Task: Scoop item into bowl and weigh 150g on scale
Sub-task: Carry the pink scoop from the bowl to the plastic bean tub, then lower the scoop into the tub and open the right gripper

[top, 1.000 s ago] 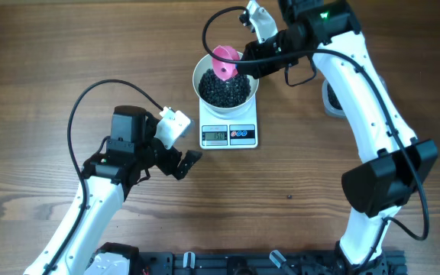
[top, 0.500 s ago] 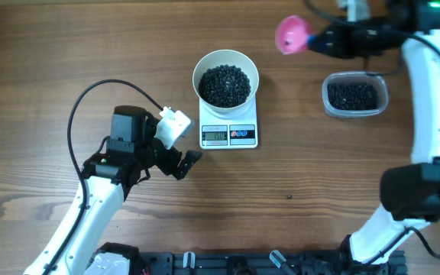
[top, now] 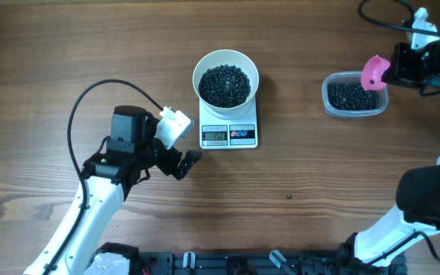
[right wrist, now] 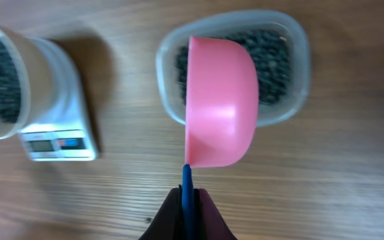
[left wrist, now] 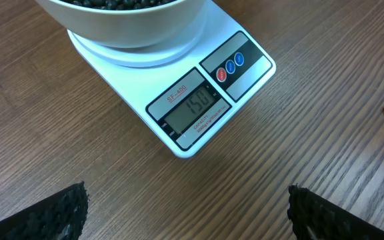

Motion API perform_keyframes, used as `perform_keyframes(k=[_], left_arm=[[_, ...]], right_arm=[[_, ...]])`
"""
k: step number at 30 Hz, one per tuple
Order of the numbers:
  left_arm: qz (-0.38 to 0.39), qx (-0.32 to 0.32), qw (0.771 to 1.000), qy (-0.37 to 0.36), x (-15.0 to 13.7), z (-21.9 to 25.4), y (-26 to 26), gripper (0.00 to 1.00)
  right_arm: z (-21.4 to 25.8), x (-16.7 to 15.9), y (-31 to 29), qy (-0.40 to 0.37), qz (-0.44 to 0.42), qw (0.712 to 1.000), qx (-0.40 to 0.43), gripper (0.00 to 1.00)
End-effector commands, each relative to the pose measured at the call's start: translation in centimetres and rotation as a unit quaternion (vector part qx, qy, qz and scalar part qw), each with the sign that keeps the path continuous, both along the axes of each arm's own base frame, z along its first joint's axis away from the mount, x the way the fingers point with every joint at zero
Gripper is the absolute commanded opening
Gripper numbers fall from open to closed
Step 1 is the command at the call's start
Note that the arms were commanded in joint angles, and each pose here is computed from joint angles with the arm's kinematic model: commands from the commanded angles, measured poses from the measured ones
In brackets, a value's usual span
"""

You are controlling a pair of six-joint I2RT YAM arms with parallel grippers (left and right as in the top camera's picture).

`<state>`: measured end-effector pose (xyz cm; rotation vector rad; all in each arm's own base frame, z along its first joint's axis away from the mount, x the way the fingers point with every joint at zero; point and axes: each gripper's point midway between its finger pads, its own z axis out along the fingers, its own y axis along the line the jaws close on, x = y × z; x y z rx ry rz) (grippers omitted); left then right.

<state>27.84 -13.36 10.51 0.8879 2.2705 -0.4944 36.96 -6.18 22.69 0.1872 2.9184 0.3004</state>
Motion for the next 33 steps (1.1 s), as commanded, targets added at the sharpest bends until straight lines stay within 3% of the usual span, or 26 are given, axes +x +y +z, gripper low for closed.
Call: perform_keyframes(k=[1, 9, 14, 15, 17, 20, 25, 30, 33], left_arm=[[-0.001, -0.007, 1.0, 0.007, -0.3, -0.2, -0.1, 1.0], [-0.001, -0.007, 1.0, 0.007, -0.3, -0.2, -0.1, 1.0], [-0.001, -0.007, 1.0, 0.007, -0.3, -0.2, -0.1, 1.0], [-0.001, -0.007, 1.0, 0.007, -0.3, -0.2, -0.1, 1.0], [-0.001, -0.007, 1.0, 0.007, -0.3, -0.2, -0.1, 1.0], [-0.001, -0.007, 1.0, 0.007, -0.3, -0.2, -0.1, 1.0], [-0.001, -0.007, 1.0, 0.007, -0.3, -0.2, -0.1, 1.0], [-0.001, -0.007, 1.0, 0.007, -0.3, -0.2, -0.1, 1.0], [-0.001, -0.007, 1.0, 0.007, -0.3, -0.2, -0.1, 1.0]], right_arm=[[-1.4, -1.2, -0.8, 0.05, -0.016, 0.991, -0.126, 0.04], [-3.1, -0.9, 0.9, 0.067, -0.02, 0.945, -0.321, 0.04], [-3.0, -0.4, 1.6, 0.052, -0.03, 0.943, -0.327, 0.04], [-3.2, -0.3, 1.8, 0.05, -0.034, 0.948, -0.313, 0.04], [-4.6, 0.6, 3.6, 0.043, -0.011, 0.979, -0.2, 0.04], [-4.9, 1.1, 3.9, 0.034, -0.011, 0.995, -0.095, 0.04], [-4.6, 1.5, 2.8, 0.007, -0.03, 0.998, 0.059, 0.05], [-7.6, 0.9, 2.4, 0.015, -0.057, 0.989, 0.139, 0.05], [-9.7, 0.0, 2.1, 0.038, -0.083, 0.985, 0.146, 0.3]])
